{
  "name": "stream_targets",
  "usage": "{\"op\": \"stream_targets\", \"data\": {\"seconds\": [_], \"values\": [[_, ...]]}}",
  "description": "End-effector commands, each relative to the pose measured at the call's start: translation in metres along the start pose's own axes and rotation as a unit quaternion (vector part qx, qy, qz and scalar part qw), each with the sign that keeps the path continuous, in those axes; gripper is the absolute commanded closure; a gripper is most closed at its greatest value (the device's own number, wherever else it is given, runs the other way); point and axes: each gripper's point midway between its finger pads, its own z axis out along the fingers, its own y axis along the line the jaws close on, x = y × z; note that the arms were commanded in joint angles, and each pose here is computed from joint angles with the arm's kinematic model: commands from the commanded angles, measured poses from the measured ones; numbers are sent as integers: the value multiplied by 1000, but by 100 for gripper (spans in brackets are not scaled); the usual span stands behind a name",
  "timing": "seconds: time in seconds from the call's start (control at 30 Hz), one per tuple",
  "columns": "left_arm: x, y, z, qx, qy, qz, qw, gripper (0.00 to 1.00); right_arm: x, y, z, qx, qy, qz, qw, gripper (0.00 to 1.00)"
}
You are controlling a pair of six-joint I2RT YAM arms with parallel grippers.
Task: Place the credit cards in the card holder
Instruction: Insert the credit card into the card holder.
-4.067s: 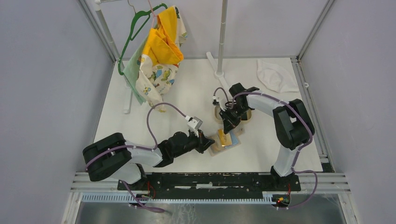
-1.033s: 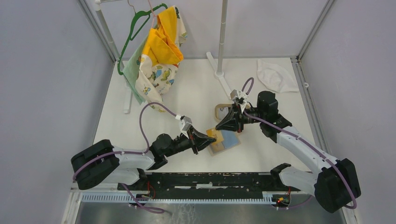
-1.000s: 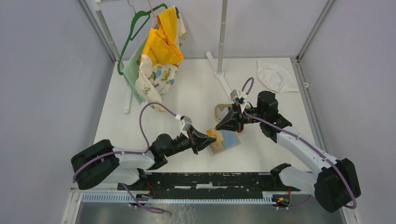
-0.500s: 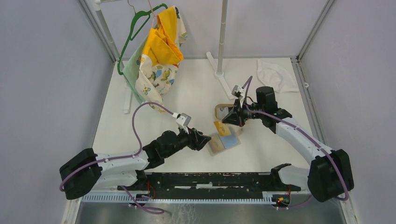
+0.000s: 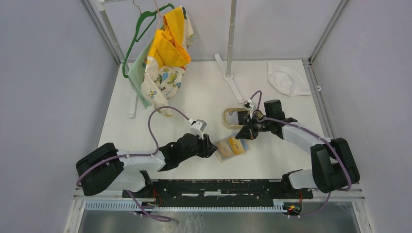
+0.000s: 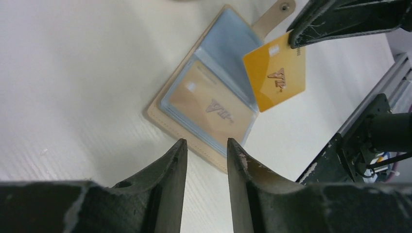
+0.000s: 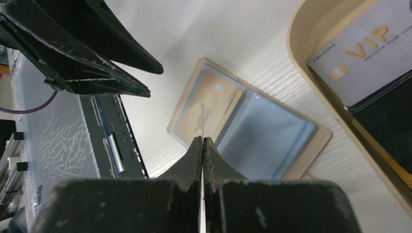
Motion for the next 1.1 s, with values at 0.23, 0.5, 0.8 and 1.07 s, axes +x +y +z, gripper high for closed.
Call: {"op": "stream_targets", "data": {"seconds": [0.23, 0.5, 0.8, 1.07], "values": [[5, 18, 10, -80, 8, -36, 996, 53, -9, 0, 2, -35, -39, 26, 998, 100], [12, 17, 17, -90, 25, -35, 995, 55, -10, -5, 1, -37, -57, 39, 997, 100], [15, 14, 20, -87, 31, -29, 995, 55, -5, -12, 3, -27, -70, 57, 996, 100], [16, 9, 24, -75, 37, -28, 996, 55, -8, -24, -5, 4, -85, 51, 995, 100]]}}
